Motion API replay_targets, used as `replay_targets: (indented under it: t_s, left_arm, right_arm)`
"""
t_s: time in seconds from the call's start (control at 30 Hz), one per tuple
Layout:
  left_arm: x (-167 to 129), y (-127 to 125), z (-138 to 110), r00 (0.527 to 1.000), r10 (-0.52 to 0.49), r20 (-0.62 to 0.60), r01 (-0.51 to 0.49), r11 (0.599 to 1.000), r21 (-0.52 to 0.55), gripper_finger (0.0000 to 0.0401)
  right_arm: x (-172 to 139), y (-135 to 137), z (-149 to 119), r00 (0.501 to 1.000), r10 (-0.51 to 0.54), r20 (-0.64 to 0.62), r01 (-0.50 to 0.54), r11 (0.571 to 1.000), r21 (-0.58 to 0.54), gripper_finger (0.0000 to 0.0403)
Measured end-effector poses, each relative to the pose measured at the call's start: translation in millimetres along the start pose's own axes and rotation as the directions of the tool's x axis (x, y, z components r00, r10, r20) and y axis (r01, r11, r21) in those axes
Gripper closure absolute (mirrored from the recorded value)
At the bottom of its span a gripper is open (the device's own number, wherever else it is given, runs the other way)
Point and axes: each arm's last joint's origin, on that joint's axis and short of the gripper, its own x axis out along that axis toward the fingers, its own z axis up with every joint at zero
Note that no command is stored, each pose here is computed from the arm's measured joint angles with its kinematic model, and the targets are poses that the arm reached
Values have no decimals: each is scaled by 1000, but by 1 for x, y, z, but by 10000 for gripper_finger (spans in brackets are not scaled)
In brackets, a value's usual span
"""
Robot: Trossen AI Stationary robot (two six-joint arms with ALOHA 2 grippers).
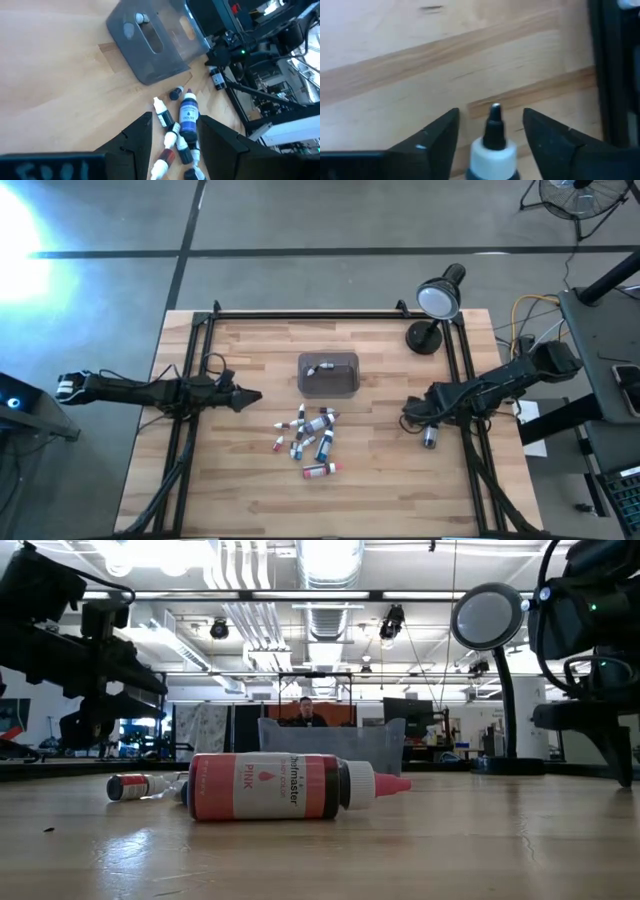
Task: Pick & Place food coloring
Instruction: Put the large black food coloring bottle into the bin
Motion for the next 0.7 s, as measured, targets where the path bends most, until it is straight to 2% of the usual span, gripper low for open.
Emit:
replay_targets:
  t_s: [0.17,0.3,0.43,0.7]
  left_arm:
    - [1,1,0,1000,19,4,-19,1000,-1,270]
    - [1,2,0,1000,22,4,-22,1000,-2,270]
    - [1,2,0,1000,21,4,-21,1000,-3,270]
    - [1,2,0,1000,20,4,-20,1000,-2,270]
  right_arm:
    - [0,0,0,1000,-3,-18,3,1000,3,257]
    - [-1,-1,-2,998,-19,-60,20,1000,9,278]
    - [-1,-1,-2,996,-30,-86,34,999,40,278]
    - [-1,-1,-3,994,-36,-99,42,997,67,253]
